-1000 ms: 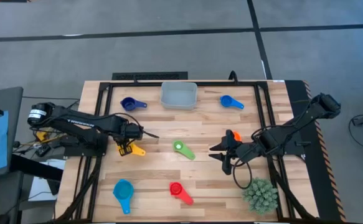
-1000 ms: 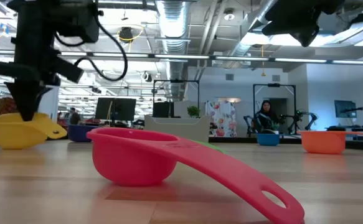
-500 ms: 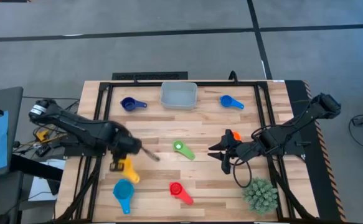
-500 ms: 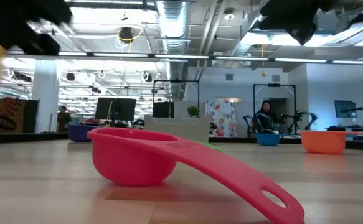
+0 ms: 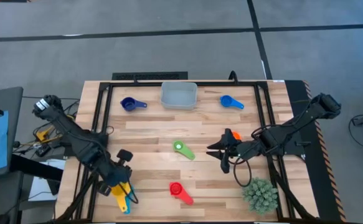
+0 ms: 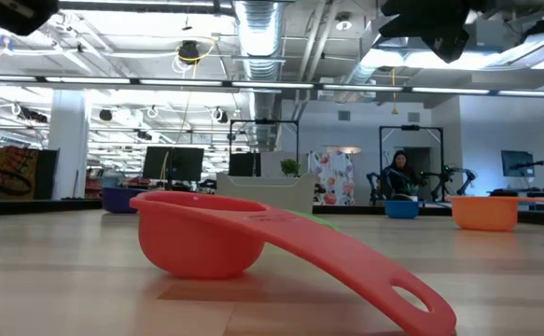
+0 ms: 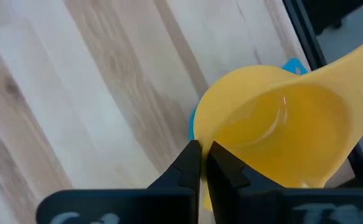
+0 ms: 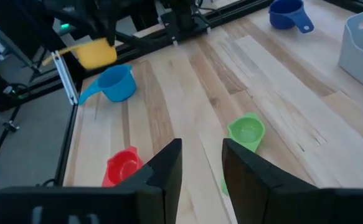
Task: Nest measuring cups in basket
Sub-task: Stack the yellow measuring cup on top of the light blue measuring cup, then stack the dark blue measuring cup on top of the yellow measuring cup
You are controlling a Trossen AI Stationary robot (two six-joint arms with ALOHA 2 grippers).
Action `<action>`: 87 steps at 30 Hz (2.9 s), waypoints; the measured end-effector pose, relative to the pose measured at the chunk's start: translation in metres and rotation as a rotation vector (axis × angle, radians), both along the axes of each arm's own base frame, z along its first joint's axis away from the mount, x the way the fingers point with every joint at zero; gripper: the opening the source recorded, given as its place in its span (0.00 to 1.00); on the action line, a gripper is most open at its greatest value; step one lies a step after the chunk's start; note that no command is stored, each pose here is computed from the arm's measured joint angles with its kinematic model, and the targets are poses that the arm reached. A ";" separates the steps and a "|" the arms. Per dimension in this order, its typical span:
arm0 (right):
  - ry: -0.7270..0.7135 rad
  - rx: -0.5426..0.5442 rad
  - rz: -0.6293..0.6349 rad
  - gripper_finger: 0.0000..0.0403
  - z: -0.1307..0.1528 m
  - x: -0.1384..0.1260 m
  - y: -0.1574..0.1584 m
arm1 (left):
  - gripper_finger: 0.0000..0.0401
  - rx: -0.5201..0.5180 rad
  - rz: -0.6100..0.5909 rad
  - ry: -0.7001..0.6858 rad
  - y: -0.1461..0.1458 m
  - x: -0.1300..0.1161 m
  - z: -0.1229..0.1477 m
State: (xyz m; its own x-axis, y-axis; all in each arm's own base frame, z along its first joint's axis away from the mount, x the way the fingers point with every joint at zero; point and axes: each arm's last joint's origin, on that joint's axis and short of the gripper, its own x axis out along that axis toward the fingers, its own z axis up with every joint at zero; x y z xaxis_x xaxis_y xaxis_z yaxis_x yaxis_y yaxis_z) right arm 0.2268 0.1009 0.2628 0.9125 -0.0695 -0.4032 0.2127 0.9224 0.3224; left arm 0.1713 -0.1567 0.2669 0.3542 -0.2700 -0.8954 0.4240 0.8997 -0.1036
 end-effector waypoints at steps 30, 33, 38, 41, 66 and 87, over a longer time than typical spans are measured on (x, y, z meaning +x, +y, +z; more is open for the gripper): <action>-0.026 0.018 0.008 0.39 0.003 0.001 0.002 | 0.11 0.040 0.025 0.249 -0.024 0.017 -0.047; -0.026 0.018 0.010 0.40 0.003 0.001 0.002 | 0.14 0.037 0.025 0.247 -0.025 0.018 -0.045; -0.024 0.016 0.010 0.42 0.002 0.001 0.001 | 0.17 0.014 0.000 0.210 -0.030 0.022 -0.028; -0.020 0.012 0.008 0.43 0.002 0.001 0.001 | 0.17 0.031 0.048 0.221 -0.029 0.022 -0.016; 0.009 -0.006 0.010 0.42 -0.001 -0.001 0.001 | 0.00 0.060 0.393 0.138 -0.034 0.008 -0.052; 0.000 -0.049 -0.011 0.40 -0.001 -0.003 0.004 | 0.06 0.430 0.706 -0.192 0.019 0.042 -0.030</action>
